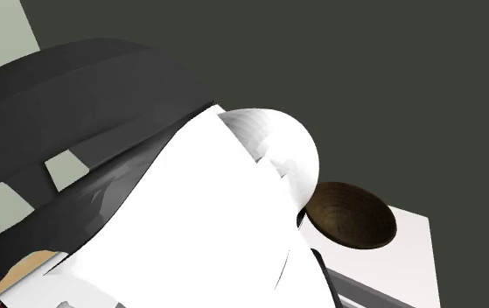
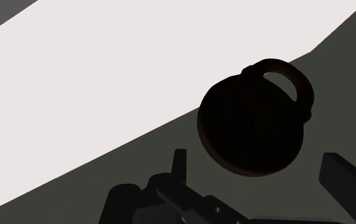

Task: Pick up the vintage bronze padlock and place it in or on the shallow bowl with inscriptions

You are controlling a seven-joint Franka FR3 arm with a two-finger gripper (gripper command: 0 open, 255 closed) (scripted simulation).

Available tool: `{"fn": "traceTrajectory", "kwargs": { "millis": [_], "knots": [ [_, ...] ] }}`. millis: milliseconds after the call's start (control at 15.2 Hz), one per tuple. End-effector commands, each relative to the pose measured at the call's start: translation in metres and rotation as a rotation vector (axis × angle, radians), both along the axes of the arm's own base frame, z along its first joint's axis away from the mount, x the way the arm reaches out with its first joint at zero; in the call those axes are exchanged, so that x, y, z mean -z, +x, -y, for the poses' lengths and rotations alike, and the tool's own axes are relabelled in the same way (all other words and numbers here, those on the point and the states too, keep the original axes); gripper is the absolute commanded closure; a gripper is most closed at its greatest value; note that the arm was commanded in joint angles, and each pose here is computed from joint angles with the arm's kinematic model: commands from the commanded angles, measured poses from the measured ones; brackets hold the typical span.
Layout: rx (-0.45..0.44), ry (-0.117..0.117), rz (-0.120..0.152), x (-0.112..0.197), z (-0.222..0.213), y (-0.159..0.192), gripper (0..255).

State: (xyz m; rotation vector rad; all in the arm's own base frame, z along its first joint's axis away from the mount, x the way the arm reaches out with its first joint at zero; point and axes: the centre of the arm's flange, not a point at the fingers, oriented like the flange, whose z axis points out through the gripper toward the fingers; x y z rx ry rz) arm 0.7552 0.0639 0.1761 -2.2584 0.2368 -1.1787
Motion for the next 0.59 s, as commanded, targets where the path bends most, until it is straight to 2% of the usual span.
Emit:
{"fn": "traceTrajectory", "kwargs": {
  "millis": [0,528],
  "knots": [
    [0.0,0.0,0.0,0.0,0.0,0.0,255],
    [0.0,0.0,0.0,0.0005,0.0006,0.0,255]
  ]
}}
